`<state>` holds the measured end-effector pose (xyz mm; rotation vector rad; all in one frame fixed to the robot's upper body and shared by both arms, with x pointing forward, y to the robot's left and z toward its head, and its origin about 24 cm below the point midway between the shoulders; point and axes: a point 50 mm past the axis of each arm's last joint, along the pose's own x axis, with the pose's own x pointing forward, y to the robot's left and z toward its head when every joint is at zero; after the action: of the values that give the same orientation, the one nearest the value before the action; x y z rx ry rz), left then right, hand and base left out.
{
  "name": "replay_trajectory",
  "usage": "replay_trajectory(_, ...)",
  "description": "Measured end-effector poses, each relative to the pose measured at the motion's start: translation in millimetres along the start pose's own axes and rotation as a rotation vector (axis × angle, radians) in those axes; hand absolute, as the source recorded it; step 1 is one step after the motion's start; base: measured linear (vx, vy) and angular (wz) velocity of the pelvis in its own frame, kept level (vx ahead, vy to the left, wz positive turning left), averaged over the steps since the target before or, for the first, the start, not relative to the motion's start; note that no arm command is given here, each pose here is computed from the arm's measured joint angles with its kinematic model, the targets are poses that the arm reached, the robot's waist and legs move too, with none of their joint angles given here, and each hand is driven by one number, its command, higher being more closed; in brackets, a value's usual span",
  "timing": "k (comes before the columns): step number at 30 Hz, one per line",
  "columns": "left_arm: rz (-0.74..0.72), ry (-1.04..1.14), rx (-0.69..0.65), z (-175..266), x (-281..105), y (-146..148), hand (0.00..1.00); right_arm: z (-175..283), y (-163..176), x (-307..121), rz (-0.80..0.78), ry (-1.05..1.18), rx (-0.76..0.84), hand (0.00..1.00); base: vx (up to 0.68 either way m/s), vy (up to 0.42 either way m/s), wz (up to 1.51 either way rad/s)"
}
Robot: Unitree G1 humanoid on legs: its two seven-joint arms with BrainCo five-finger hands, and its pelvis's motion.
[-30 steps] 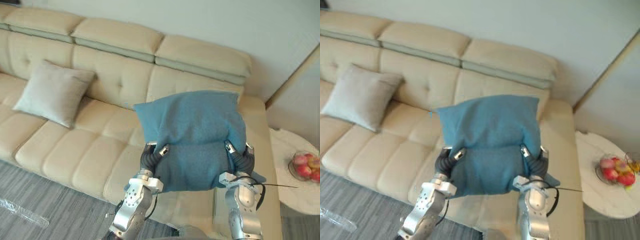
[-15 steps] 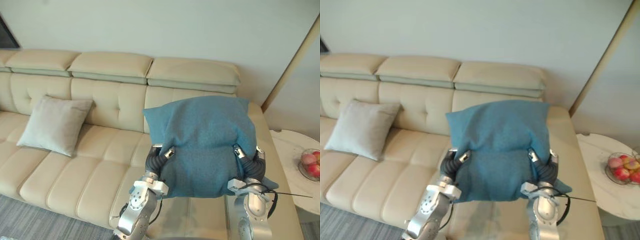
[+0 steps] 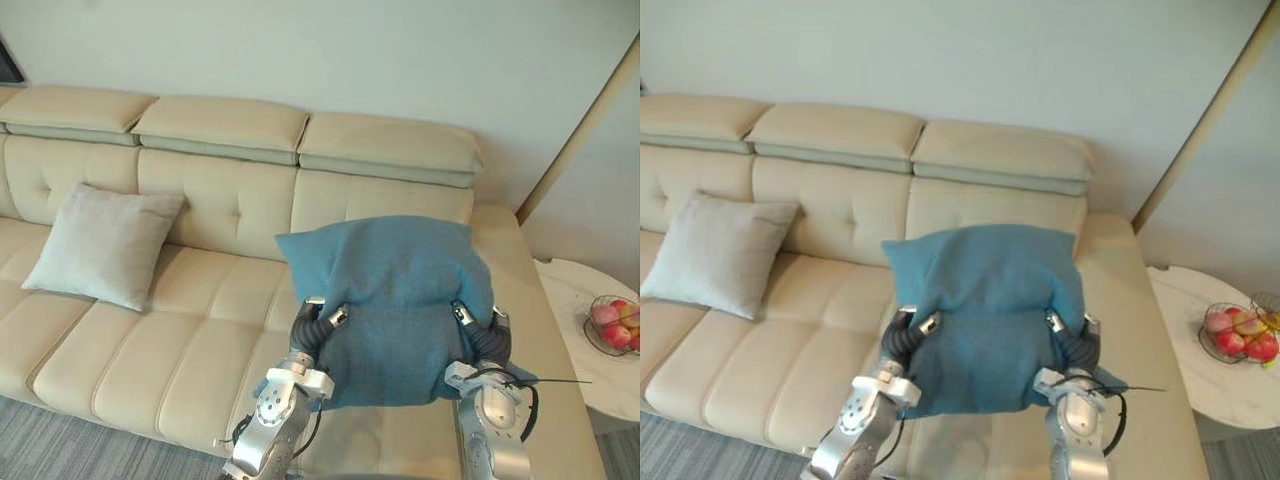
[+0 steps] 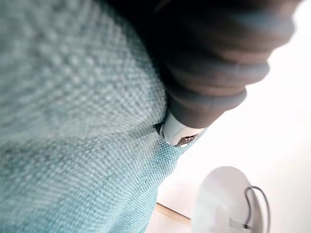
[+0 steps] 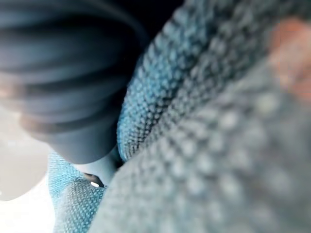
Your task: Pick up cushions and gather them together orderly.
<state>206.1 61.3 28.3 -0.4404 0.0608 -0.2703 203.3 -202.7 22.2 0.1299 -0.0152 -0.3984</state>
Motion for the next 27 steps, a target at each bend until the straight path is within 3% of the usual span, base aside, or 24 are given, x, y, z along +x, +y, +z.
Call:
replay_trajectory(4, 0.021, -0.043, 0.007, 9.5, 3.7, 1.5, 1.0, 8.9, 10.7, 7.6, 0.03, -0.049, -0.019, 1.0, -0.07, 0.003, -0.22)
replay_trajectory(10, 0.022, -0.276, 0.043, 60.2, 20.3, -10.2, 1.0, 60.9, 41.5, 22.0, 0.055, -0.291, -0.003, 1.0, -0.14, -0.015, -0.11)
replay_trajectory(21, -0.028, -0.846, 0.195, 204.1, 97.4, -79.3, 1.0, 203.4, 101.6, 86.0, -0.106, -0.784, 0.103, 1.0, -0.06, -0.011, 0.12)
replay_trajectory(22, -0.018, -0.902, 0.225, 230.3, 111.5, -90.2, 0.0, 229.4, 111.7, 98.0, -0.127, -0.811, 0.135, 1.0, -0.05, 0.003, -0.05)
replay_trajectory(23, -0.014, -0.91, 0.23, 235.8, 114.3, -92.0, 0.0, 234.5, 113.8, 99.9, -0.13, -0.814, 0.145, 0.0, -0.07, 0.008, -0.08)
replay_trajectory(27, 0.061, -0.955, 0.259, 289.8, 139.5, -104.4, 0.0, 271.1, 128.9, 114.4, -0.161, -0.796, 0.244, 0.0, -0.03, 0.006, -0.08)
